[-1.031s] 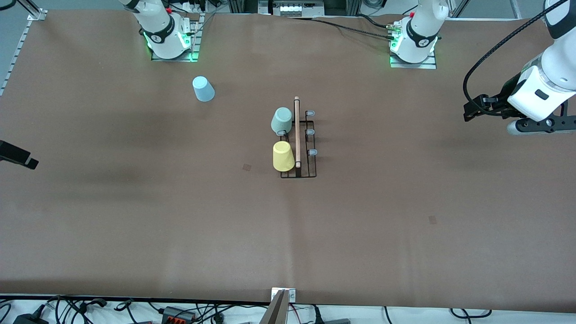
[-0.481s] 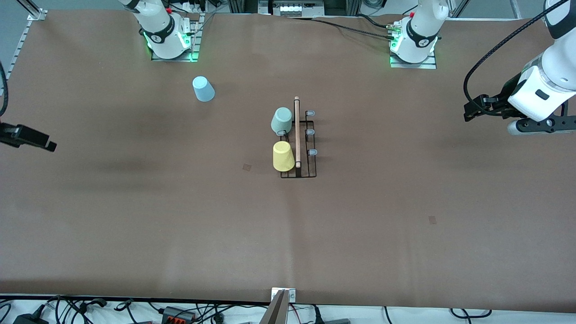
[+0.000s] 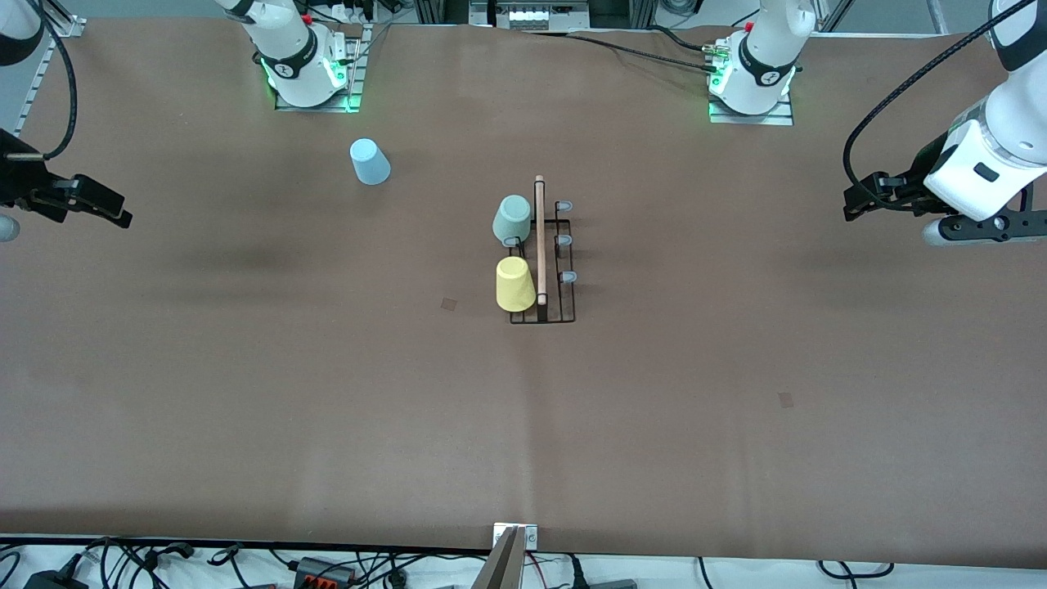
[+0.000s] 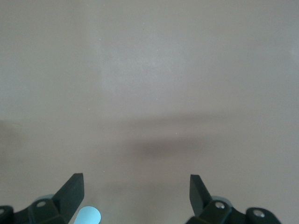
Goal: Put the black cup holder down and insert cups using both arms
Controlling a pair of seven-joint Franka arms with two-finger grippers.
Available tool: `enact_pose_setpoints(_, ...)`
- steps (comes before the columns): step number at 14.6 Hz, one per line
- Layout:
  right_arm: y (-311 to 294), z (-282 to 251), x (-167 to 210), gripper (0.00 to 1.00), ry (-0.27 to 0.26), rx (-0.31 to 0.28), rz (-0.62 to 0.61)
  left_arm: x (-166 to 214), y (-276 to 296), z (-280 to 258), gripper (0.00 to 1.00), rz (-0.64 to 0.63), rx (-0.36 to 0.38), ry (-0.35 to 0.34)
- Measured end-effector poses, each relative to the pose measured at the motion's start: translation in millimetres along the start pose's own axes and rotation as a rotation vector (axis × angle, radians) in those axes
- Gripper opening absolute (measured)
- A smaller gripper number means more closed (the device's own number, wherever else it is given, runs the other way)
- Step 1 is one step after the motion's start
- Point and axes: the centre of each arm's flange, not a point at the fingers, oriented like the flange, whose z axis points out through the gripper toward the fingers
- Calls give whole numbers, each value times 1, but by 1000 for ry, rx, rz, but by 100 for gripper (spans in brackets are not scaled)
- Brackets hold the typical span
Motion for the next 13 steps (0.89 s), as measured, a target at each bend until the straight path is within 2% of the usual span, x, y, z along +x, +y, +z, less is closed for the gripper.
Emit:
enact_pose_setpoints(11,-14,-17,4,100,52,0,-26,0,0,0,100,0,0,0)
enact_pose_setpoints(13,-14,-20,1,100,35,0,-25,0,0,0,100,0,0,0)
